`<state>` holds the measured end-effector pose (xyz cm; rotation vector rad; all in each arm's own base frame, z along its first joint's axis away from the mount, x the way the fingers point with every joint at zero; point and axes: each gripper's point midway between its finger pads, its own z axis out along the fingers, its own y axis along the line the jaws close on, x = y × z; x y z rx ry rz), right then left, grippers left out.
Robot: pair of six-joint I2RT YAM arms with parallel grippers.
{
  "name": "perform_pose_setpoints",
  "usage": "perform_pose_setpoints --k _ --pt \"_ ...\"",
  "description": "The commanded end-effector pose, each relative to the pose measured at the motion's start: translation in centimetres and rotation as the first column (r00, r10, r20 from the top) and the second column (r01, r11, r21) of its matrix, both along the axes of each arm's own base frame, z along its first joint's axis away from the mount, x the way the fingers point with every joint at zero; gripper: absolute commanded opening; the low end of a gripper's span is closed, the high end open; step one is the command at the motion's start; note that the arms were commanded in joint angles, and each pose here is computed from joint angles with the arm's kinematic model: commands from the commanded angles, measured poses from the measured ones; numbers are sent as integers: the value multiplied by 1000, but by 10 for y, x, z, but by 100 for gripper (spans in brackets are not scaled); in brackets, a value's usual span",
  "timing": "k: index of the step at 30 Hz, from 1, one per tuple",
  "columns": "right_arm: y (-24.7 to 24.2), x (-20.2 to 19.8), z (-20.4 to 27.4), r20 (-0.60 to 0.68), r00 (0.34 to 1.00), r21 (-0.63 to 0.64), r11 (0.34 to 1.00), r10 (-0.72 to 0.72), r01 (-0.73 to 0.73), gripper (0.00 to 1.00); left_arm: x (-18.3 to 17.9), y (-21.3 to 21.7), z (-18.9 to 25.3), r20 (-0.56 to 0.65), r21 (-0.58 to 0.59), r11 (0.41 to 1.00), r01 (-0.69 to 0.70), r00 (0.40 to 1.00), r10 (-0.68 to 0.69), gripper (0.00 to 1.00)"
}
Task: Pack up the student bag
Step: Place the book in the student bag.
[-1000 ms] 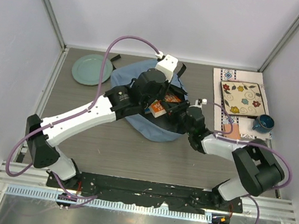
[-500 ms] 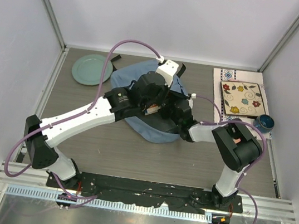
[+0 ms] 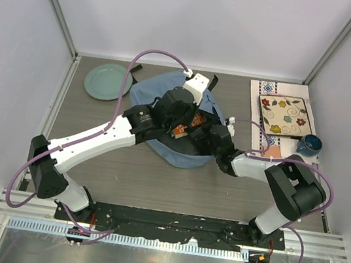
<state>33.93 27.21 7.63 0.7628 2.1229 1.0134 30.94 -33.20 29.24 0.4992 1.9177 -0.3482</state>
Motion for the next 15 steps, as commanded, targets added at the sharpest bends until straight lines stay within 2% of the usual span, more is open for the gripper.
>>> perform_pose_setpoints --k 1,4,7,10,15 --pt "-4 -7 7 25 1000 -15 1000 17 -16 58 -4 2 32 56 -99 995 -3 998 9 0" --pt "0 -1 11 44 999 -1 1000 16 -16 38 -5 2 32 54 -105 994 1 999 5 0" --pt "10 10 23 79 996 12 999 30 -31 26 -6 2 31 49 -106 994 3 999 3 0" --pt "26 25 31 108 992 24 998 61 -64 22 -7 2 26 39 -101 995 1 999 3 0" --pt "46 42 44 158 984 84 992 79 -93 22 -9 2 13 10 -95 996 3 1000 -2 0"
